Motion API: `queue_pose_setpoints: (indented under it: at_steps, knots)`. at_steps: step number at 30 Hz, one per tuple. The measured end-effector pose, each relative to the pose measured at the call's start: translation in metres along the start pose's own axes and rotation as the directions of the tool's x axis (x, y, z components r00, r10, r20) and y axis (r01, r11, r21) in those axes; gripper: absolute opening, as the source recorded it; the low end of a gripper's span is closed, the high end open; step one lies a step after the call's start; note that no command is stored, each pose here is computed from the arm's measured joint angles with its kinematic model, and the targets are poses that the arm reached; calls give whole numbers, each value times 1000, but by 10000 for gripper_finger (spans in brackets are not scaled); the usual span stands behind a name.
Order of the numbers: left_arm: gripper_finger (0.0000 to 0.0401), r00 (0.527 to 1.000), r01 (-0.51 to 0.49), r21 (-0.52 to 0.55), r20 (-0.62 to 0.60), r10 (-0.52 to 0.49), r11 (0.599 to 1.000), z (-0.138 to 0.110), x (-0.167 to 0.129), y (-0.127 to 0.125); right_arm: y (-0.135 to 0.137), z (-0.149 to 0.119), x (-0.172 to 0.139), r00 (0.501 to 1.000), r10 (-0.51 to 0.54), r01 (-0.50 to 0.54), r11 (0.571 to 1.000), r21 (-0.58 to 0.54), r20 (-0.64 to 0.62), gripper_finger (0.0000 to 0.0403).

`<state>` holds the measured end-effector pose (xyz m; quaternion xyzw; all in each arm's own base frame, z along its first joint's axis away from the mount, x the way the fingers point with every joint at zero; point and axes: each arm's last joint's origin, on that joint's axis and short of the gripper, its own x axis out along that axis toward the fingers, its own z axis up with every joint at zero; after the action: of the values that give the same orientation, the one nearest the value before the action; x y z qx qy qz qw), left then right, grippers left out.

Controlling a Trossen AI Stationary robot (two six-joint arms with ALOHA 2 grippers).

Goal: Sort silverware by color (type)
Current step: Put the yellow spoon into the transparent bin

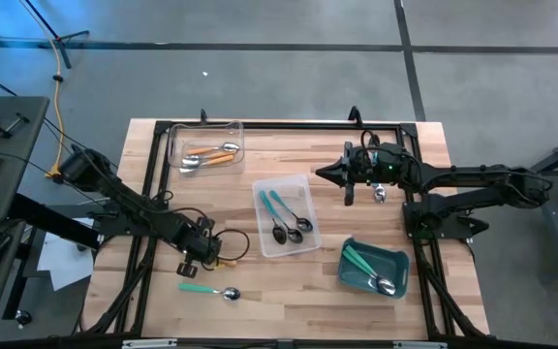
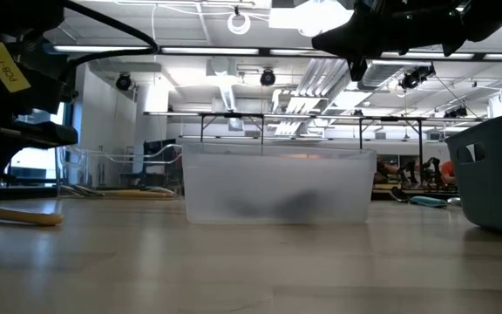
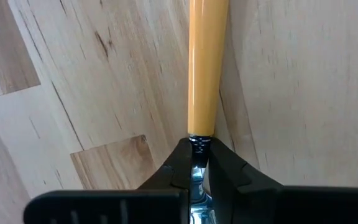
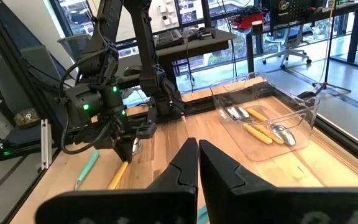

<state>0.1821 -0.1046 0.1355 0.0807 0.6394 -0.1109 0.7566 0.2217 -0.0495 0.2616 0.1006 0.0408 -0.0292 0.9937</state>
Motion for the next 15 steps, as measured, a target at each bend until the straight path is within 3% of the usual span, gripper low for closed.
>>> queue_pose_setpoints:
  at_steps: [4, 11, 15]
  knots:
    - [12, 997, 82, 11, 6, -82, 997, -4, -9, -1, 0, 0, 0, 1000, 0, 0, 1000, 0, 1, 0]
    - [12, 951, 171, -33, 267, -156, 985, -9, -58, 8, 0, 0, 0, 1000, 1, -1, 1000, -1, 3, 0]
    - [12, 879, 151, -140, 471, -68, 978, -15, -93, 23, 0, 0, 0, 1000, 1, -1, 1000, -1, 3, 0]
